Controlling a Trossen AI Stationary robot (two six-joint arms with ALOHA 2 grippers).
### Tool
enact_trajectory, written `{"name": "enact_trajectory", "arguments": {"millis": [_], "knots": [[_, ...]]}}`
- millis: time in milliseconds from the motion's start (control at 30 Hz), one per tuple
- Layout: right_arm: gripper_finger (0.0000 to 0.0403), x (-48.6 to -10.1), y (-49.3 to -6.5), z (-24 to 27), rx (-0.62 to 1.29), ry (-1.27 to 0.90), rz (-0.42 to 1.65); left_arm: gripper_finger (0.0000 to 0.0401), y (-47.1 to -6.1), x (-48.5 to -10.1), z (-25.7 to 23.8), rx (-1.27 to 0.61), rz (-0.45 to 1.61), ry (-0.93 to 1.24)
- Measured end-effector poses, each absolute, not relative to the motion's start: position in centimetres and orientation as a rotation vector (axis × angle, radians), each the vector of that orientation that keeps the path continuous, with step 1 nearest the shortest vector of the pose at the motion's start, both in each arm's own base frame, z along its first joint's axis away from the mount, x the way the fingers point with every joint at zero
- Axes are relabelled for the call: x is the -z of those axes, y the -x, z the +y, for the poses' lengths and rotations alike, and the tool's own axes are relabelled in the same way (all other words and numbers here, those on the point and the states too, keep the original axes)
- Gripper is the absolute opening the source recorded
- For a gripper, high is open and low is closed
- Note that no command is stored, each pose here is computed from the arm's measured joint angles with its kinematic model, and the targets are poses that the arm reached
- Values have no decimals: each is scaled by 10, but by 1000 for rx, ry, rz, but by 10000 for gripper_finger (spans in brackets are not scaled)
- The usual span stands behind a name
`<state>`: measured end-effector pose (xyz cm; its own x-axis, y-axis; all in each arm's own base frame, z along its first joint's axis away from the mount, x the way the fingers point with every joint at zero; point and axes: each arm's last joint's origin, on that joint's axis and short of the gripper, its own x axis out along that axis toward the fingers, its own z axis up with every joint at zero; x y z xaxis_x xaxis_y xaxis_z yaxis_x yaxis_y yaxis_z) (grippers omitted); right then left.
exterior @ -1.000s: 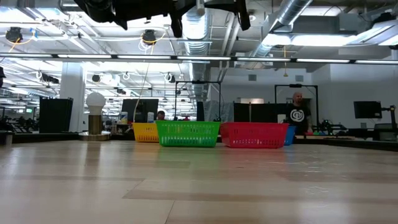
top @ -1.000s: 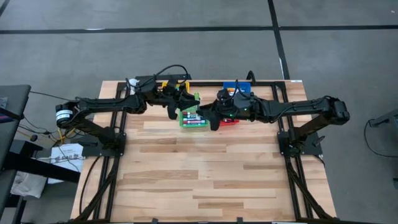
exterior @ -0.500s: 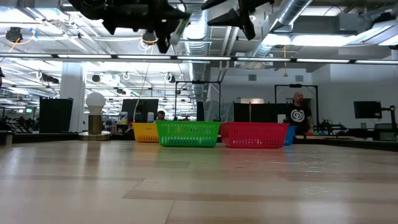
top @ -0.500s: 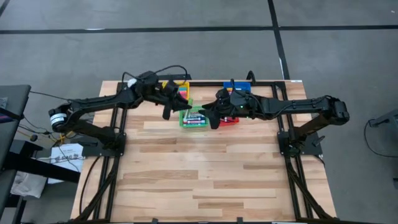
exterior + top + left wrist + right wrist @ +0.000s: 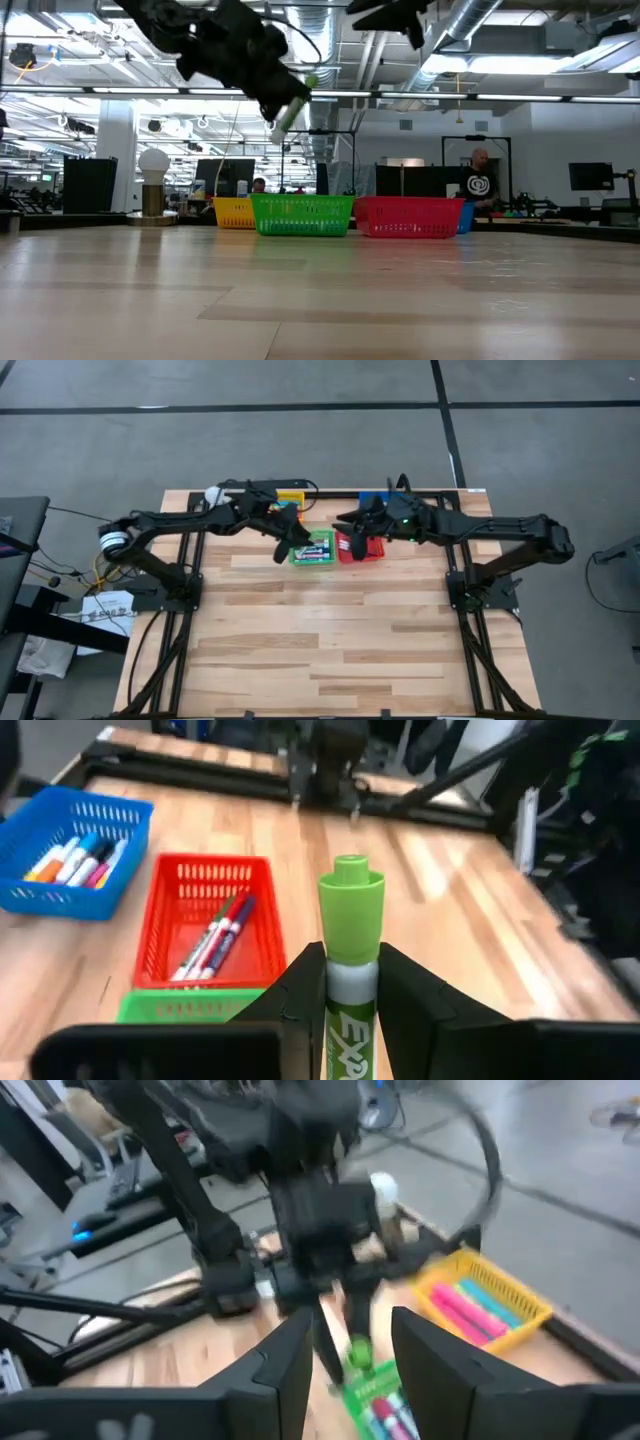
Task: Pick & Place Markers
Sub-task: Put the large light green marker into the green bin
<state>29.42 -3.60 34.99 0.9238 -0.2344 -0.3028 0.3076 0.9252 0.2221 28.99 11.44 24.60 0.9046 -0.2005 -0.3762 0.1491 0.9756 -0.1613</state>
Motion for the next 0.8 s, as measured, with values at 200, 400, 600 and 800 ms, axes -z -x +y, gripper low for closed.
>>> {"name": "enact_trajectory", "arguments": {"millis": [200, 400, 600, 800], "knots": [[120, -368, -272, -39, 283, -196, 240, 65, -314, -224, 126, 176, 483, 101], [118, -374, -256, -41, 294, -173, 263, 65, -338, -213, 138, 168, 635, 39], [118, -375, -238, -44, 315, -156, 260, 65, -349, -200, 144, 139, 812, 27], [118, -358, -215, -48, 309, -199, 135, 65, -348, -198, 143, 131, 856, 34]]}}
